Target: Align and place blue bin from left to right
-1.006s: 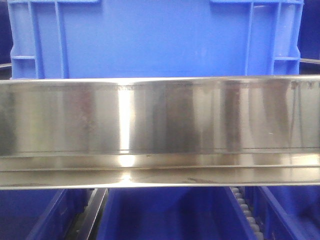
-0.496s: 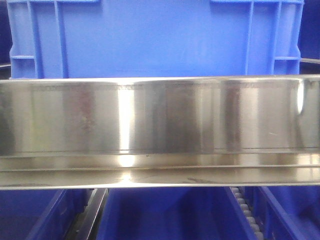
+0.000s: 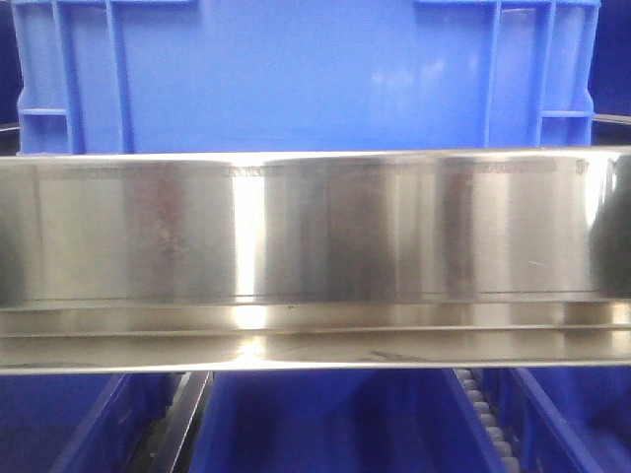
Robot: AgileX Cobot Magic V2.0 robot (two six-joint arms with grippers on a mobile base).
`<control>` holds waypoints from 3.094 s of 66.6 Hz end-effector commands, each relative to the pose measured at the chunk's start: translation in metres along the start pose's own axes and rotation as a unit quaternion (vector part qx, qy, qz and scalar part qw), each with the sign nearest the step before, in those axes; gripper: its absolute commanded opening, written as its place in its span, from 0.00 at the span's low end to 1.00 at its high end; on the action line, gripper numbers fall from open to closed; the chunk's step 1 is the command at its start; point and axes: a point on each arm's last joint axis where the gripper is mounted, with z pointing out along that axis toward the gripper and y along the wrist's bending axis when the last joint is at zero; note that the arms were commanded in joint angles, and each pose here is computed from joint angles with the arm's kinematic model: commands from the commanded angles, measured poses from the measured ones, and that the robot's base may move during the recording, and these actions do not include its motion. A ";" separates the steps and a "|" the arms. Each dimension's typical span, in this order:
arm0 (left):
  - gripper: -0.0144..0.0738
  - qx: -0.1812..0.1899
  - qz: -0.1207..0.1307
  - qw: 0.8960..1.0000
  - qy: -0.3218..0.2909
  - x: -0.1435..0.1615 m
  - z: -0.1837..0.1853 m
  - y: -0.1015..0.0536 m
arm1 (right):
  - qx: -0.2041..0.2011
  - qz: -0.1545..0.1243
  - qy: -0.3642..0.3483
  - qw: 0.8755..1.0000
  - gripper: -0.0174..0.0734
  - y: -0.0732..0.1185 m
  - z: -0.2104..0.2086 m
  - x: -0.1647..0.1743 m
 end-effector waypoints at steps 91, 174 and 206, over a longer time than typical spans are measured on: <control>0.04 -0.027 0.020 0.997 0.070 0.003 0.046 -0.039 | -0.015 0.004 0.081 0.997 0.50 0.036 0.067 -0.033; 0.04 -0.028 0.019 0.997 0.076 0.004 0.046 -0.039 | 0.051 -0.015 0.110 0.992 0.47 0.053 0.102 -0.013; 0.04 -0.028 0.019 0.997 0.076 0.004 0.046 -0.039 | 0.050 -0.030 0.114 0.992 0.45 0.051 0.104 -0.013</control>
